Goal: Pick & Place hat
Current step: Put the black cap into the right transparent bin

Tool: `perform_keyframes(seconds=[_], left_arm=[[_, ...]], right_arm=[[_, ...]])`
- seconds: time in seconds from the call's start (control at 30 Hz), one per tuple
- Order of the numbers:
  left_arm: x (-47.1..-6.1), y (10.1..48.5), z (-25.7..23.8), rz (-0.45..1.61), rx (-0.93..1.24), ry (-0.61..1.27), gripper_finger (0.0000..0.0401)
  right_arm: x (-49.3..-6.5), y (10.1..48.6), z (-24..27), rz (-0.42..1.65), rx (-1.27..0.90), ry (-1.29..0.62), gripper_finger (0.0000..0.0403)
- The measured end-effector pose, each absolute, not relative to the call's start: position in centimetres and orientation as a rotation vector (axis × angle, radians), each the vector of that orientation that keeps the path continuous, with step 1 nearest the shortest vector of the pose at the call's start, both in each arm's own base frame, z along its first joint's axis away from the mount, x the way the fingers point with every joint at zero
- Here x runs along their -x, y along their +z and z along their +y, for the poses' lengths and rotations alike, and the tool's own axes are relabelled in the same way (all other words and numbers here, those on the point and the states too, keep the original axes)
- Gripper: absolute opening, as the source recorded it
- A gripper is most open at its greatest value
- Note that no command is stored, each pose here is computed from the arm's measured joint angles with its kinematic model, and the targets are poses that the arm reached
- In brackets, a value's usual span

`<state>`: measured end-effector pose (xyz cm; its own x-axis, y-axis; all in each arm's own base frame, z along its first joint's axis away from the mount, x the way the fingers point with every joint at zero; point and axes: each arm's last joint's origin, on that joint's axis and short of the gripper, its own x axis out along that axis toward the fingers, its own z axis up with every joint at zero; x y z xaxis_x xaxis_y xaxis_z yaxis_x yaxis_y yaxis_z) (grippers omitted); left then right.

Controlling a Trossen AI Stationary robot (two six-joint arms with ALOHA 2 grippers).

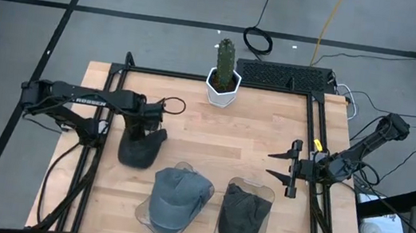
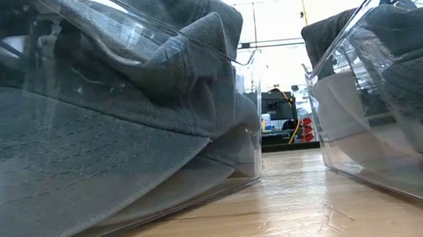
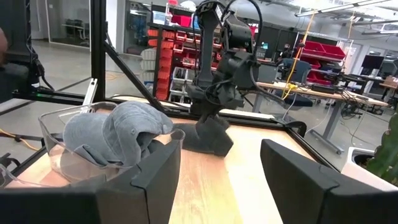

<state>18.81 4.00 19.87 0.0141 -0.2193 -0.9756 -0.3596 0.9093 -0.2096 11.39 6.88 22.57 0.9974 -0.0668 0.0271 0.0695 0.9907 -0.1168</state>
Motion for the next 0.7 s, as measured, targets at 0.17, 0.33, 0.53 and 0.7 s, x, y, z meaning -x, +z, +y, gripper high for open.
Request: perform_keyframes(seconds=[0.17,0.33,0.53,0.7], left_arm=[[-19.6,22.9,3.5,1.584,0.329,0.195,0.0008],[-21.4,28.6,2.8,1.422,0.192,0.273,0.0007],[-23.2,35.1,1.3,1.146,0.074,0.387,0.0007],[-26.5,36.2,-0.2,1.101,0.033,0.365,0.0007]], right_arm=[[-11.6,22.7,6.8,-0.038,0.095,-0.085,0.0212],[-12.2,22.5,6.3,-0.023,0.038,-0.138,0.0212],[-13.4,22.1,5.4,-0.023,-0.085,-0.236,0.0212],[-14.7,22.3,4.8,-0.073,-0.269,-0.154,0.0212]])
